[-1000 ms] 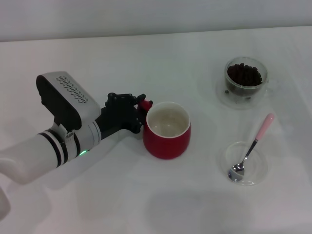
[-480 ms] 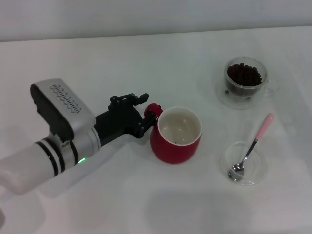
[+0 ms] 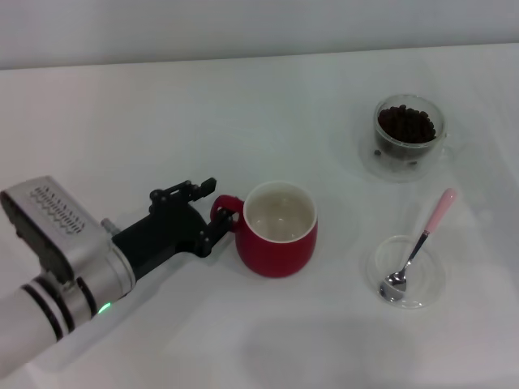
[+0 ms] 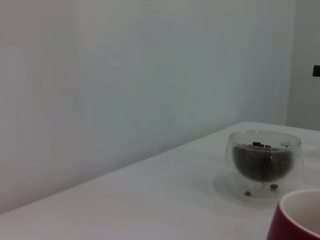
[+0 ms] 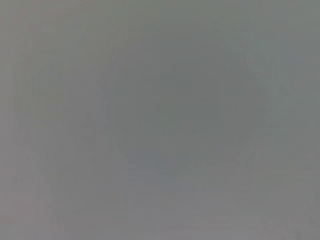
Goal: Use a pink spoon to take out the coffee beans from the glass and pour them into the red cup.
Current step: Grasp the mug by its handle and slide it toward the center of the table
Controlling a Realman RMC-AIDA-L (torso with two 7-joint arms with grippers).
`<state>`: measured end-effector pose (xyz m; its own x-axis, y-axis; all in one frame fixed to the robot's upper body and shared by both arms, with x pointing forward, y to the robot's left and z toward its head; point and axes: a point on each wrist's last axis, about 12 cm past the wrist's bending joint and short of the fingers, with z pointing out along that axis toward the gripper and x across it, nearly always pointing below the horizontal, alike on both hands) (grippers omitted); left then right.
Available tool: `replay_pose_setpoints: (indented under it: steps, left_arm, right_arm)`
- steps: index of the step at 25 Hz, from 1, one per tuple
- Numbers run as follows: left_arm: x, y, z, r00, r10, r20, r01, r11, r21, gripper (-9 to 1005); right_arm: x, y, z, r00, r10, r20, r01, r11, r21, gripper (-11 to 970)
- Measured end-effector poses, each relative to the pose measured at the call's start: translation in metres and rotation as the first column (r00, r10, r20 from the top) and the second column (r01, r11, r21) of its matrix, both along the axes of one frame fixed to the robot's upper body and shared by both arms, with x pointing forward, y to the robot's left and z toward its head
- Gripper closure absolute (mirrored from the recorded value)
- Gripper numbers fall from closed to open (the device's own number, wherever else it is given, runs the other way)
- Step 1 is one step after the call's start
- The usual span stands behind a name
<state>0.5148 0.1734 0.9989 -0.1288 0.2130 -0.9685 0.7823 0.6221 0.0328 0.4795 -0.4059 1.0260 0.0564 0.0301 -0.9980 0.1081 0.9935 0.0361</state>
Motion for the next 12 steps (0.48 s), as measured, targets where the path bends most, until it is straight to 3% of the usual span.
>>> replay_pose_setpoints:
  steps: [12]
  left_arm:
    - [-0.023, 0.014, -0.013, 0.998, 0.044, -0.04, -0.045, 0.999, -0.024, 518]
  right_arm:
    - [0.0, 0.0, 0.0, 1.0, 0.001, 0.001, -0.001, 1.0, 0.002, 207]
